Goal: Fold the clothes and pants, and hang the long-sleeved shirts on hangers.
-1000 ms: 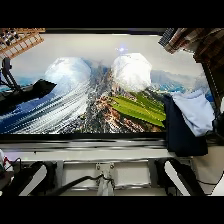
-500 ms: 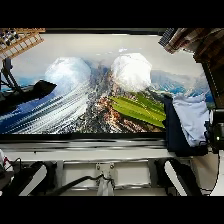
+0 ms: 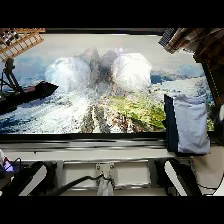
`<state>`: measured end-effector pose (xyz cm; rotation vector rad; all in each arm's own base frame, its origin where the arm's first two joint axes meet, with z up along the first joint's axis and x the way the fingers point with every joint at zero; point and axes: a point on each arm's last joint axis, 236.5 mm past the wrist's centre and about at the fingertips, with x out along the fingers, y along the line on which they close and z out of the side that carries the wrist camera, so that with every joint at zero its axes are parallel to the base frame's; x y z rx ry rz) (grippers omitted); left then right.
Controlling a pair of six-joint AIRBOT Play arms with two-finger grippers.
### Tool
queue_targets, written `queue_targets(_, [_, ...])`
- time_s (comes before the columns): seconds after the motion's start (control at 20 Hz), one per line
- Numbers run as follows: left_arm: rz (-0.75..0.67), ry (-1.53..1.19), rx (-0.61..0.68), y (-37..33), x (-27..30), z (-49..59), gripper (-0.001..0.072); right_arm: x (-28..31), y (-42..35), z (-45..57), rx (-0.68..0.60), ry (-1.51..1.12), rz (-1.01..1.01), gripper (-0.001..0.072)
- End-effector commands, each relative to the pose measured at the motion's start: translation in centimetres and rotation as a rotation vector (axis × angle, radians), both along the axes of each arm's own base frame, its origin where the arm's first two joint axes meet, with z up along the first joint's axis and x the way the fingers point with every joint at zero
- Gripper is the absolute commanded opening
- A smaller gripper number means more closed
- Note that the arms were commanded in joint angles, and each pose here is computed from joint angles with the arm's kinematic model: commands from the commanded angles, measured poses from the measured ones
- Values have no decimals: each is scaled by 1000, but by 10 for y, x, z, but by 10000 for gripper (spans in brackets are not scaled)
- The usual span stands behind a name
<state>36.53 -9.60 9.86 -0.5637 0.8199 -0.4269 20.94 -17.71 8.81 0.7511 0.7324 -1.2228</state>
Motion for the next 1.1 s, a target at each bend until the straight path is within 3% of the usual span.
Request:
queue_targets(0.0, [-103,-62,39,-26,-3,17,289,157,50,148,-172,-647,565,289])
queue_targets(0.15, [-185,-225,130,-58,6,66,290,202,106,191,-61,-801,786,290])
queue_targets(0.35, [-191,-384,263,-69,16,123,289,207,228,119,174,-494,1354,290])
queue_targets(0.45, [-191,-395,286,-68,15,128,289,195,250,67,180,-263,1517,289])
queue_targets(0.6, [-238,-344,292,-71,4,117,289,192,256,30,106,-61,1598,289])
queue_targets(1.05, [-246,-333,293,-72,3,114,289,191,265,28,104,-57,1621,289])
